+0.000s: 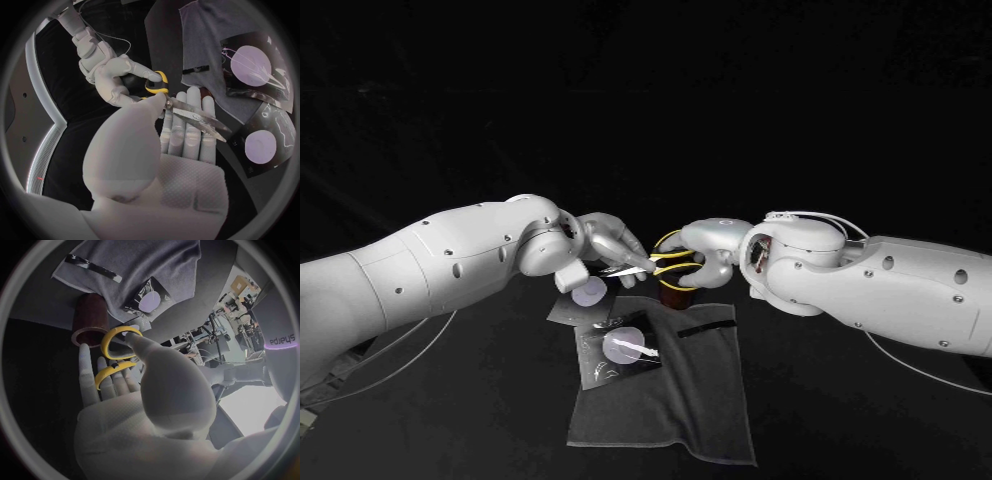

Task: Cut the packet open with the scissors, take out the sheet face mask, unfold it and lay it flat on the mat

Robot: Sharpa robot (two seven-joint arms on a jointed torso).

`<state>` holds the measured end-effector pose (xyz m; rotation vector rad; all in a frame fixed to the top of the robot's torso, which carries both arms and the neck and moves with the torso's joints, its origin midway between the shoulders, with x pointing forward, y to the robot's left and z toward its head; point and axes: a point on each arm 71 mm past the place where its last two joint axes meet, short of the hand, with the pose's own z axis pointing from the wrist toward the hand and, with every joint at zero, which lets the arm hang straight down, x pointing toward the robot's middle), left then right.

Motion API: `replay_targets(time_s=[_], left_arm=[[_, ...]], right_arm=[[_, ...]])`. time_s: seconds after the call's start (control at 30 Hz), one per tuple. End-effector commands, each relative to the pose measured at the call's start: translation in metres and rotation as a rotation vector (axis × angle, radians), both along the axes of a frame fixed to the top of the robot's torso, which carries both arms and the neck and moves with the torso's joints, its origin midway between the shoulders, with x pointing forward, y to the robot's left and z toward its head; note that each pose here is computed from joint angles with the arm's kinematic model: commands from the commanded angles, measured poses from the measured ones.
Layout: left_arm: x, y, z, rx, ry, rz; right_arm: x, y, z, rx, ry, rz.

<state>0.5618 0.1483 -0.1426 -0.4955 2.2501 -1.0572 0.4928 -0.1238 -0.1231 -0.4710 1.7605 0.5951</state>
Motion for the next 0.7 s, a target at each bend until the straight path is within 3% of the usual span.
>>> replay_targets(time_s=[0.03, 0.2, 0.43, 0.7], left_arm=[[0.0001, 0.005, -0.0047, 0.055, 0.032, 0.026], [0.0002, 0.007, -0.0062, 0.069, 0.042, 0.033], [0.0003, 0.008, -0.0078, 0.081, 0.051, 0.039], [0.0008, 0.011, -0.0091, 0.088, 0.059, 0.048]], right_arm=[[0.004, -0.006, 0.001, -0.092, 0.021, -0.057], [0.004, -0.003, 0.009, -0.077, 0.028, -0.046], [0.006, -0.003, 0.02, 0.042, 0.068, -0.062], [0.007, -0.006, 0.024, 0.096, 0.205, -0.093]])
